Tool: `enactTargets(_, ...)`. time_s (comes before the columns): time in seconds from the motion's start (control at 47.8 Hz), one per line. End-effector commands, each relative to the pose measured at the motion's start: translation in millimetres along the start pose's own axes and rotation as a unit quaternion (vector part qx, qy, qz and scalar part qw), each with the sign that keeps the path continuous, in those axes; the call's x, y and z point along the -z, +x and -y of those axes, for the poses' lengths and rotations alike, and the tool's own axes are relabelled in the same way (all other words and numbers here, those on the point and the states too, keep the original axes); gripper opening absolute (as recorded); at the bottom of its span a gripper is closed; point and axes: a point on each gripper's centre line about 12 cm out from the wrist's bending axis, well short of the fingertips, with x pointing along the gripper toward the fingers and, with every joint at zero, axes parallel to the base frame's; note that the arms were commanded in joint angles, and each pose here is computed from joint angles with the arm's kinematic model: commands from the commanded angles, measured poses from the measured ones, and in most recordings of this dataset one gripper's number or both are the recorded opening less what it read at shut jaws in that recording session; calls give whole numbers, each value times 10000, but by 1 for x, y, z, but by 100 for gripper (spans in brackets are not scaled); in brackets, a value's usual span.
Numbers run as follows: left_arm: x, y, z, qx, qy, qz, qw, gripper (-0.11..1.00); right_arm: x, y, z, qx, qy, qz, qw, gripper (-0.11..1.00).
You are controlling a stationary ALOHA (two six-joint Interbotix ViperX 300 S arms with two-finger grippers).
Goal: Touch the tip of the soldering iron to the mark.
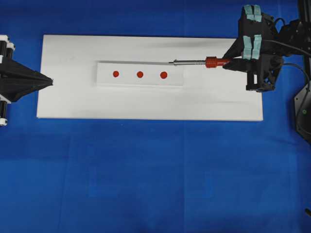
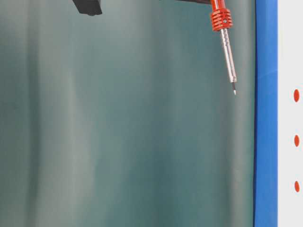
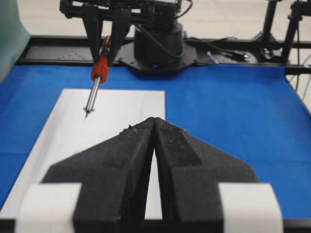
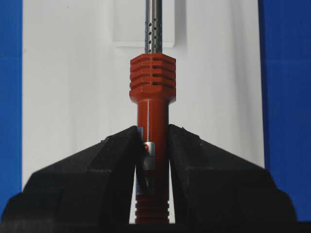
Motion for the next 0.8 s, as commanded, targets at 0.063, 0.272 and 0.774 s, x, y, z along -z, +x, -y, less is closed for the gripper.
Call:
enactTargets(0.063,-4,2,1,19,-2,77,10000,2,-7,-4,2,47,-11,138,9999,6)
enactTargets(0.272,-5,2,1,19,-2,84,10000,2,-7,-4,2,50,-18,136,9999,6)
enactTargets(0.774,-5,2,1,19,-2,84,10000,2,-5,0,2,33,1,56,10000,6)
